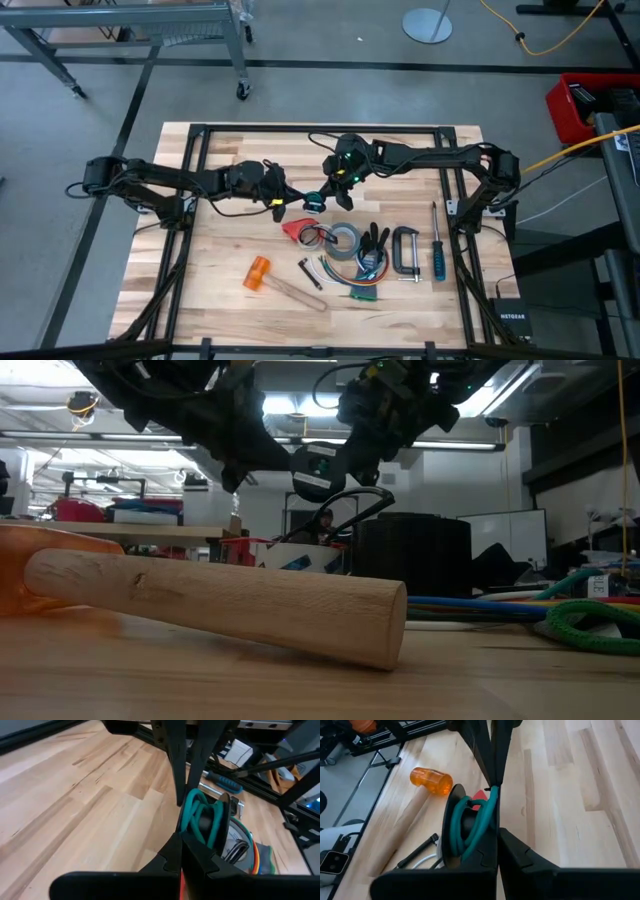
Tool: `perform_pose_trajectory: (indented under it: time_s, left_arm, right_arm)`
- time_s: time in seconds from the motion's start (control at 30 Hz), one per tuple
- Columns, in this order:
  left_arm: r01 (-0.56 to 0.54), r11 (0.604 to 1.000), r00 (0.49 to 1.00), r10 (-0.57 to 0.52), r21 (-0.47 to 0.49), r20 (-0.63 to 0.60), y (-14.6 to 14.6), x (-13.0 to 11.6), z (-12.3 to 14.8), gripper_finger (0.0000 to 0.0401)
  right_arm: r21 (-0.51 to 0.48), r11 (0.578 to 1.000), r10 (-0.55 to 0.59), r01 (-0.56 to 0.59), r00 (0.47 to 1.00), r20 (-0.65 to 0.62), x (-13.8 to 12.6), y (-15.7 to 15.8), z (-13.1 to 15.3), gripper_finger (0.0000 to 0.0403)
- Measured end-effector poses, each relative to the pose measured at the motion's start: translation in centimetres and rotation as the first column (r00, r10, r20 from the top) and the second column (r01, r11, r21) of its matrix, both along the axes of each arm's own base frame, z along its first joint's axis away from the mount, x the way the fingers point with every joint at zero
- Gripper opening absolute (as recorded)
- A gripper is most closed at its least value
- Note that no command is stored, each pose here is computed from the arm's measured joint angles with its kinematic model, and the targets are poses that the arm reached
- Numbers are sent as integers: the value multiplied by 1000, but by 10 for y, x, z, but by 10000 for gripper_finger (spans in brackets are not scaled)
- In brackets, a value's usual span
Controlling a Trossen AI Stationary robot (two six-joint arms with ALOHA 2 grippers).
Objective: Coil cords
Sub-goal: Coil the green cable wire on the black spool
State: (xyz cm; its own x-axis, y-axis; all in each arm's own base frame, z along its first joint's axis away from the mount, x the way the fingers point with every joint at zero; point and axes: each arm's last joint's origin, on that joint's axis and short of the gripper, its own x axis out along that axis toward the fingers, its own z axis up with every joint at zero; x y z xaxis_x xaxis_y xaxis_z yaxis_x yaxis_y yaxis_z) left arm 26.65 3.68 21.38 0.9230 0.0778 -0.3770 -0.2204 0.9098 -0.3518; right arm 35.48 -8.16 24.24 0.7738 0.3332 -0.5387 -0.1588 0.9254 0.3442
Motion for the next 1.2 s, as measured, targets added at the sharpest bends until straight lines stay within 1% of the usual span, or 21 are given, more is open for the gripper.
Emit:
perform_pose_trajectory:
  time_s: [0.1, 0.23, 0.53, 0.77, 1.2]
  left_arm:
    - [10, 1000, 1000, -10, 5, -1, 0, 0, 0, 1]
    - [35, 998, 999, -35, 55, -5, 0, 0, 0, 1]
    - [73, 987, 997, -72, 143, -16, -1, 0, 0, 1]
    - [75, 987, 997, -73, 143, -18, -1, 0, 0, 0]
    - [82, 985, 997, -82, 152, -3, -3, 1, 1, 0]
  right_arm:
    - [-11, 1000, 8, -8, 1000, 9, 0, 0, 0, 3]
    - [-28, 999, 36, -36, 999, 26, 0, 0, 1, 3]
    - [-37, 999, 36, -34, 998, 49, 2, 0, 2, 3]
    - [-49, 998, 36, -32, 996, 83, 4, -1, 5, 3]
    - [-53, 998, 48, -44, 996, 79, 5, 6, 5, 3]
